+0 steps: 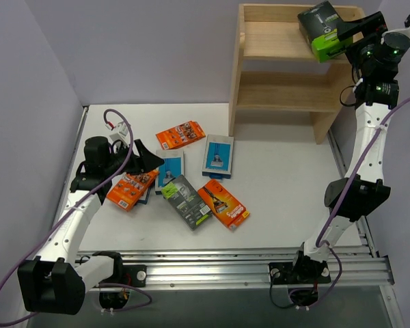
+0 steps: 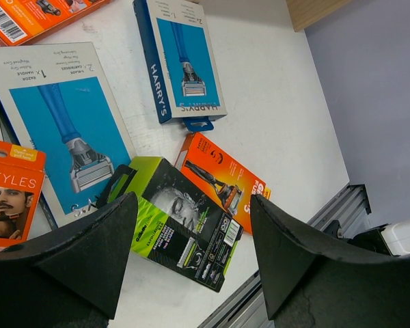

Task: Place and organize the shaving razors onto the shelf
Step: Place the shaving razor onto shelf

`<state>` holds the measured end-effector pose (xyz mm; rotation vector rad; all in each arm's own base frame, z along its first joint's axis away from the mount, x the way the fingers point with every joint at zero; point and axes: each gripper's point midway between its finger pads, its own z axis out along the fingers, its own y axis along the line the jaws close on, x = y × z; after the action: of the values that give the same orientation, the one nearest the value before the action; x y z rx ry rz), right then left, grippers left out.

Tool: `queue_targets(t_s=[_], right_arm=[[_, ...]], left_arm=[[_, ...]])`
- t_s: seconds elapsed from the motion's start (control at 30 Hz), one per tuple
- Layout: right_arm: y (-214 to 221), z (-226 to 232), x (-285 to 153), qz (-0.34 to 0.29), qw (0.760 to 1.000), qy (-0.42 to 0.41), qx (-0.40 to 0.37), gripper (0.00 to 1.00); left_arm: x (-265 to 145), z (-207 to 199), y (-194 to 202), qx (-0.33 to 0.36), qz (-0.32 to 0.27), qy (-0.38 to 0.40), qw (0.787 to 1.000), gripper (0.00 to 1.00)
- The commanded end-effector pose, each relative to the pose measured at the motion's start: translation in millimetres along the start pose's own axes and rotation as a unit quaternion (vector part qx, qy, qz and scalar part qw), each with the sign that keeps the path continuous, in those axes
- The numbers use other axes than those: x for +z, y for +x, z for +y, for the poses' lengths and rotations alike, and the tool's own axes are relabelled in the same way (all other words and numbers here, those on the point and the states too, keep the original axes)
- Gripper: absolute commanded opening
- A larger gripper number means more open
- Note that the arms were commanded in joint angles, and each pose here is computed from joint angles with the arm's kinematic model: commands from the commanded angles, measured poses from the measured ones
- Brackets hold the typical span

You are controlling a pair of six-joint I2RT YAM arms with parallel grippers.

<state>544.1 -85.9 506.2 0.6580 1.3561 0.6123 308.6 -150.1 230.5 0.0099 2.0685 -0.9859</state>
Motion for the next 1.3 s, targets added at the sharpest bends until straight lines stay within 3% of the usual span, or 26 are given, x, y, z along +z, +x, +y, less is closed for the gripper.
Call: queue_targets(t_s=[0.0,0.37,0.6,0.8,0.93,1.27], right_arm=[[-43.1,32.0,-18.0,-0.06,0.997,-0.036,-0.043,0.85],[-76.8,31.5,-46.6,-0.109,0.985,0.0,-0.133,0.88],[-81.4,55.3,-62.6,-0.113,0.977,-0.029,-0.181,0.86],[-36.4,84.2,-69.4,-0.061,0.958,-0.057,-0.274,0.85],[2.3,85.4,-70.6,-0.019,0.933,-0.036,-0.356,0.85],[21.1,73.9,-75.2,-0.017,0.898,0.034,-0.438,0.84]], left_arm=[[1.7,-9.7,-8.5,0.019,-0.012,0.023,0.999,0.75],[2.4,-10.8,-7.4,0.018,-0.006,0.029,0.999,0.75],[3.1,-12.8,-6.6,0.017,-0.004,0.037,0.999,0.75],[2.5,-13.7,-6.4,0.018,-0.004,0.038,0.999,0.75],[3.0,-13.5,-6.1,0.018,-0.004,0.039,0.999,0.75],[5.1,-16.5,-3.2,0.014,0.004,0.052,0.999,0.75]])
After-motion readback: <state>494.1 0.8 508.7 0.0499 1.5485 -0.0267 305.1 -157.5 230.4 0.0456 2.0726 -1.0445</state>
